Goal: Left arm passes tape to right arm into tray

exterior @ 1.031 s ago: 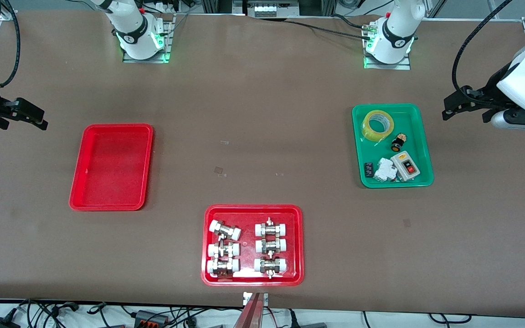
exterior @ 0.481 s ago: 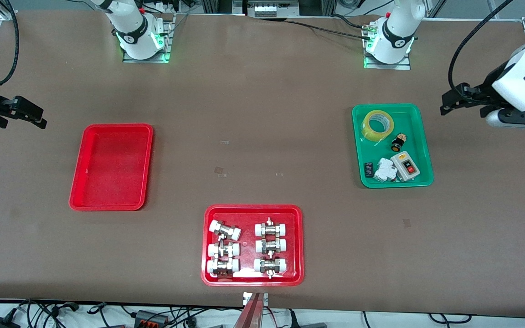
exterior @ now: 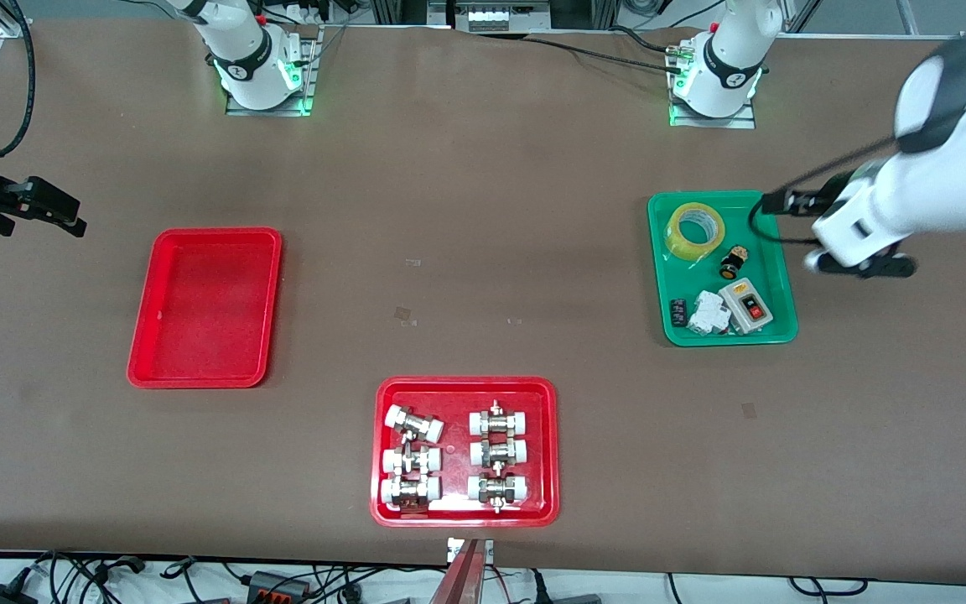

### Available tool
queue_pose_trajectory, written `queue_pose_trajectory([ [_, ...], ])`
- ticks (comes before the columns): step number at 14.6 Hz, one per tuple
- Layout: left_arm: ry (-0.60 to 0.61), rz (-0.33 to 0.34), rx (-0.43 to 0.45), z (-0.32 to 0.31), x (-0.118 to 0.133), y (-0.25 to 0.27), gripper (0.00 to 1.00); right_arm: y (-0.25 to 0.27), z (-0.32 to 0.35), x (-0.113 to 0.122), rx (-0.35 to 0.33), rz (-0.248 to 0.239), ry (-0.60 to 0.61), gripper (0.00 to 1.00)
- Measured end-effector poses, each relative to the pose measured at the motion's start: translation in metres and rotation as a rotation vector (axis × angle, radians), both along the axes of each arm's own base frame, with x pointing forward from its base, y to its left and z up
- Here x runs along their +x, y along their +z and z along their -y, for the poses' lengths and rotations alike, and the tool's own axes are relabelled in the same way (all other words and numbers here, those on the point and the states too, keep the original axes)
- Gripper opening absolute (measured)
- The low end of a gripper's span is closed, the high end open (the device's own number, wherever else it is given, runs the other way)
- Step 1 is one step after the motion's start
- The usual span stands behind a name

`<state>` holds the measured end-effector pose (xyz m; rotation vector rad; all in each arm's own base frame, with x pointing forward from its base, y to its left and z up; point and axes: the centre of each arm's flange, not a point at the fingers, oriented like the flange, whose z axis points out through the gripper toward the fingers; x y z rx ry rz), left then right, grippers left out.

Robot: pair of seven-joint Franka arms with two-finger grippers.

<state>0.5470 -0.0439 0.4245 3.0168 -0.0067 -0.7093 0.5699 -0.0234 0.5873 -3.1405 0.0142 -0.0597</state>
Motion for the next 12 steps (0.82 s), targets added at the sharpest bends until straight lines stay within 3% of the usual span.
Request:
queue_pose_trajectory([
  [4, 0.029, -0.066, -0.003, -0.009, -0.030, -0.098, 1.00, -0.002, 0.000, -0.002, 0.001, -0.022, 0.000, 1.00],
  [6, 0.049, -0.069, -0.014, -0.009, -0.051, -0.135, 1.00, -0.004, 0.000, -0.004, 0.002, -0.041, 0.000, 1.00],
  [12, 0.076, -0.056, -0.014, -0.011, -0.101, -0.207, 1.00, -0.002, 0.000, -0.004, 0.002, -0.036, 0.000, 1.00],
])
